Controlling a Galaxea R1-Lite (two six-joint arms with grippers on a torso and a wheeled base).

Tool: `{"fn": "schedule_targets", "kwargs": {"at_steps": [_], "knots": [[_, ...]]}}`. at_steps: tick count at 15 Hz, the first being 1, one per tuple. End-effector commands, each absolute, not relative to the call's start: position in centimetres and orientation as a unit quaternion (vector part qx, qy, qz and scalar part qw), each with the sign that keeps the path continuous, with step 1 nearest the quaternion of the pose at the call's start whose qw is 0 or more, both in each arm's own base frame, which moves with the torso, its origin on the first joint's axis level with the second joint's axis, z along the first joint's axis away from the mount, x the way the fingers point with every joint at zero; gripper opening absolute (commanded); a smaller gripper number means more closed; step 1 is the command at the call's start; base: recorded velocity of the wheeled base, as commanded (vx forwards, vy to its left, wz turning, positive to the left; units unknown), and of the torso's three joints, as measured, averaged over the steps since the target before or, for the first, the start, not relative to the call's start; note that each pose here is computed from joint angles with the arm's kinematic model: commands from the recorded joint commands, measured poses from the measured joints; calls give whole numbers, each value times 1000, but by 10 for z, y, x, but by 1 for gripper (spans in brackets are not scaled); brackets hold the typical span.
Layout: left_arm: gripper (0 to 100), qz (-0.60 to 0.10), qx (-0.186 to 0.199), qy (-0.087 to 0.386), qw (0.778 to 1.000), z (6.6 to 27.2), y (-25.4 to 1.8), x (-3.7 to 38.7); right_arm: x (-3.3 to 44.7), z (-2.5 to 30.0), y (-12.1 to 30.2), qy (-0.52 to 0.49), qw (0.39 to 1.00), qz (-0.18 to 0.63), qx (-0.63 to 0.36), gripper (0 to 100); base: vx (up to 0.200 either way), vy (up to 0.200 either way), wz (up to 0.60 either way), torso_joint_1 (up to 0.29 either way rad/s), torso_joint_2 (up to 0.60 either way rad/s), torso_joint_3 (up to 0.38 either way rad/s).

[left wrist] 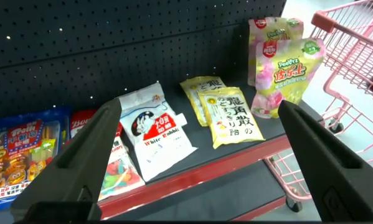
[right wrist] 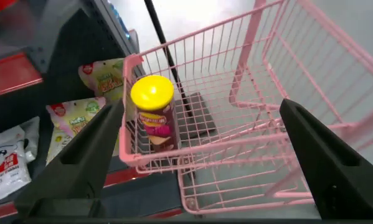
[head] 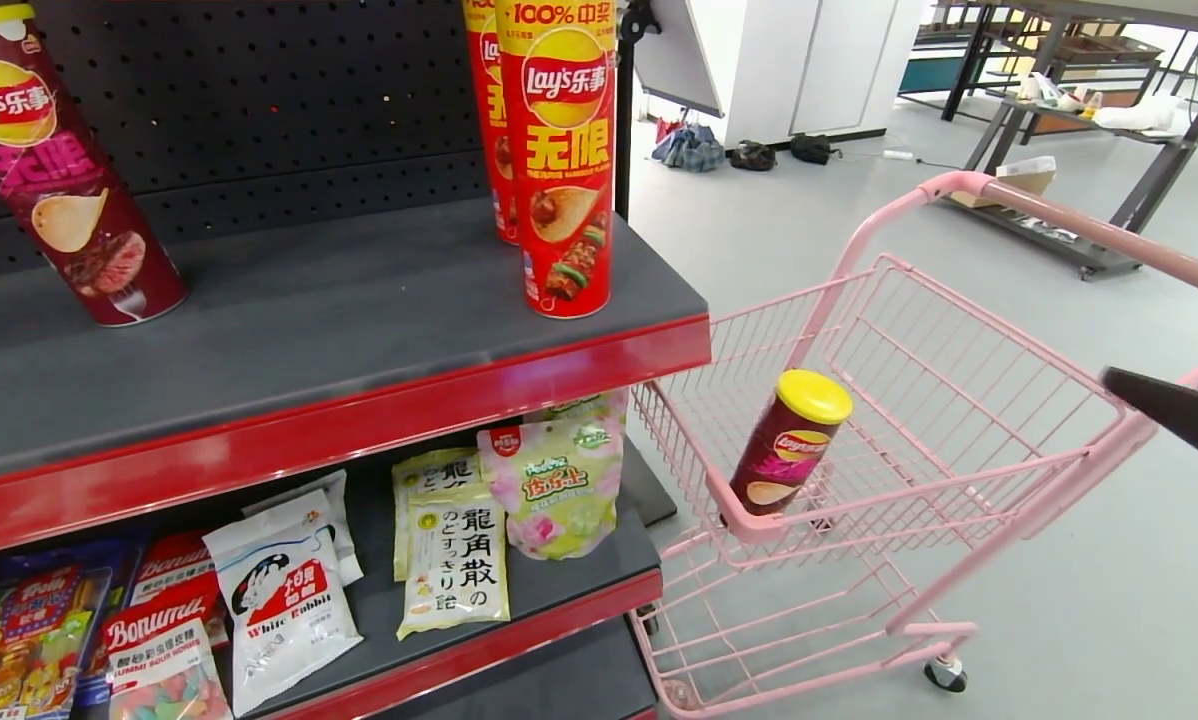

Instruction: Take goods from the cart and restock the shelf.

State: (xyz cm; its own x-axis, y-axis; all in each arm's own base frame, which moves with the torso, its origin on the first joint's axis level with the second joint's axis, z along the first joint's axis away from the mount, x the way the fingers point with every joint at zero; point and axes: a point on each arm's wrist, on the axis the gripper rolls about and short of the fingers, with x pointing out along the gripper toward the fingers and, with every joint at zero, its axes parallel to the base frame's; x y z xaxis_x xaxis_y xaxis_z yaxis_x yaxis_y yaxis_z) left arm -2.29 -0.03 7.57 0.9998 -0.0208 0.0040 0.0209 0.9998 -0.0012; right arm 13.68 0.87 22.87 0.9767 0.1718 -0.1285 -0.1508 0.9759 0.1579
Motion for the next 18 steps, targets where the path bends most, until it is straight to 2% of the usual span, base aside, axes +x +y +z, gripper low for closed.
{"fn": "schedule_targets", "kwargs": {"at_steps": [1, 9, 18], "knots": [[100, -10, -1, -2, 1000, 76, 0, -23, 258, 165, 26, 173, 976, 103, 84, 100, 0, 0, 0, 0, 0, 0], [100, -10, -1, -2, 1000, 76, 0, -23, 266, 130, 68, 227, 957, 168, 69, 100, 0, 0, 0, 0, 0, 0], [100, -10, -1, -2, 1000, 76, 0, -23, 294, 105, 88, 245, 952, 171, 68, 100, 0, 0, 0, 0, 0, 0]]}}
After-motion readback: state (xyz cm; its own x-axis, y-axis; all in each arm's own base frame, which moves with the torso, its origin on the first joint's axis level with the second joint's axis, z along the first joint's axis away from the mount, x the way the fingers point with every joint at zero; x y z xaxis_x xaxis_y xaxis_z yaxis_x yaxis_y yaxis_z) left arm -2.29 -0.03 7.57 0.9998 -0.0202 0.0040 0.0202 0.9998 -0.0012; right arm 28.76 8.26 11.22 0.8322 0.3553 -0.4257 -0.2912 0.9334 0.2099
